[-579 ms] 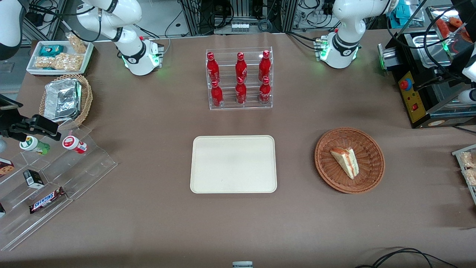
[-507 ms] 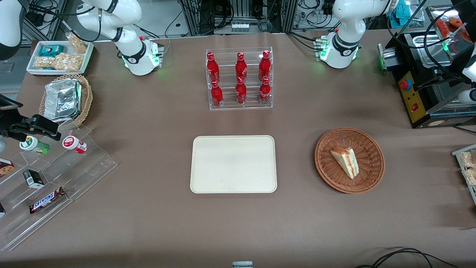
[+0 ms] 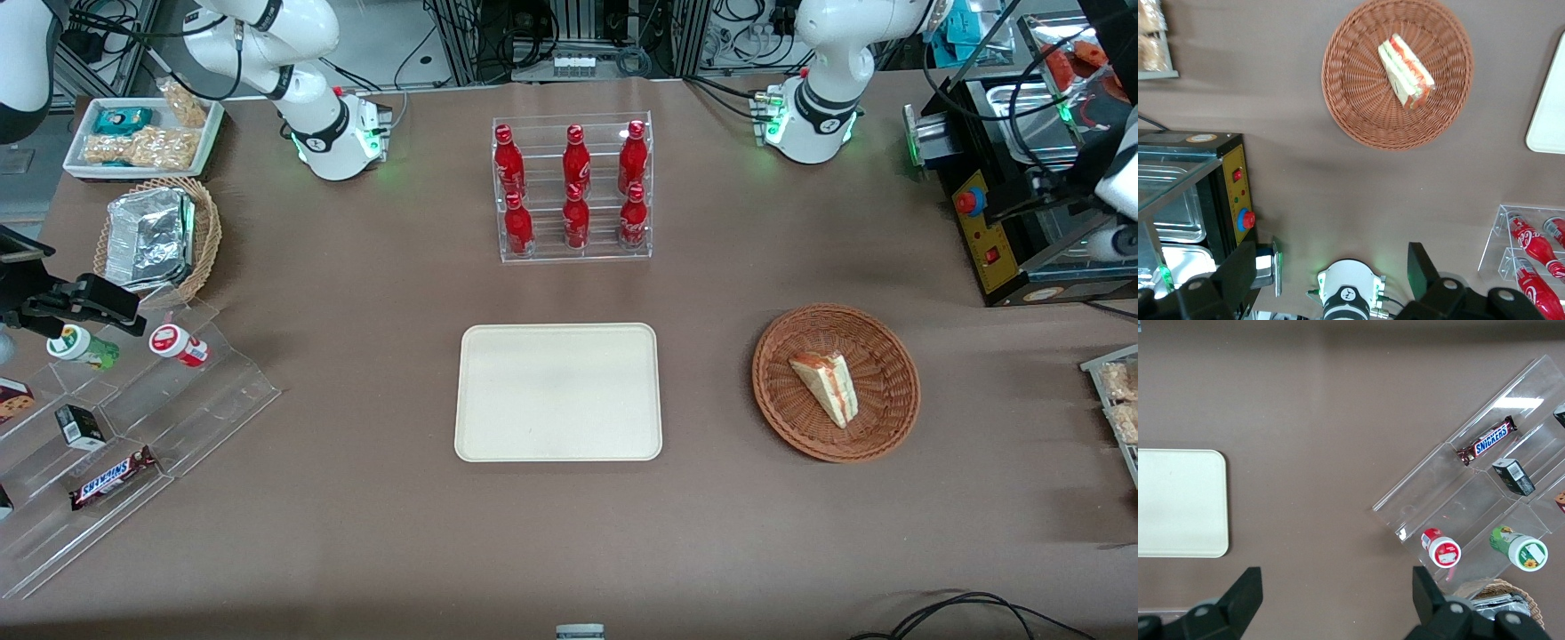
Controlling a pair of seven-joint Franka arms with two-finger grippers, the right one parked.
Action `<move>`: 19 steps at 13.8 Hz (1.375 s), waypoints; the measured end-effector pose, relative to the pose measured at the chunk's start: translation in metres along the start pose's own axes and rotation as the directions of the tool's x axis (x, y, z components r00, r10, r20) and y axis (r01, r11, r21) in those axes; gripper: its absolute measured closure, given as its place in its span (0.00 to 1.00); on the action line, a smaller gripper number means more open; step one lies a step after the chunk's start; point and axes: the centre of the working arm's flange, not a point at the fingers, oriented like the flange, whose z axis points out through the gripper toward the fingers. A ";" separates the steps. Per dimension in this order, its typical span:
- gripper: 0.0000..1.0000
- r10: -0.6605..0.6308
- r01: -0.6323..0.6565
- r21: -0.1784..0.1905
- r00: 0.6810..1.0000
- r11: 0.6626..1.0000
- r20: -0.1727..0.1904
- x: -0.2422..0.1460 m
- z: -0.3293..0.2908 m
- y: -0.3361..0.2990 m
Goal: Place sandwich from basket to tray
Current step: 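Move the left gripper over the wicker basket toward the sandwich, then lower the open left gripper around the wrapped sandwich and close it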
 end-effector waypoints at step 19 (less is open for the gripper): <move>0.00 -0.554 0.538 -0.212 0.832 0.816 -0.020 0.092 0.260 0.034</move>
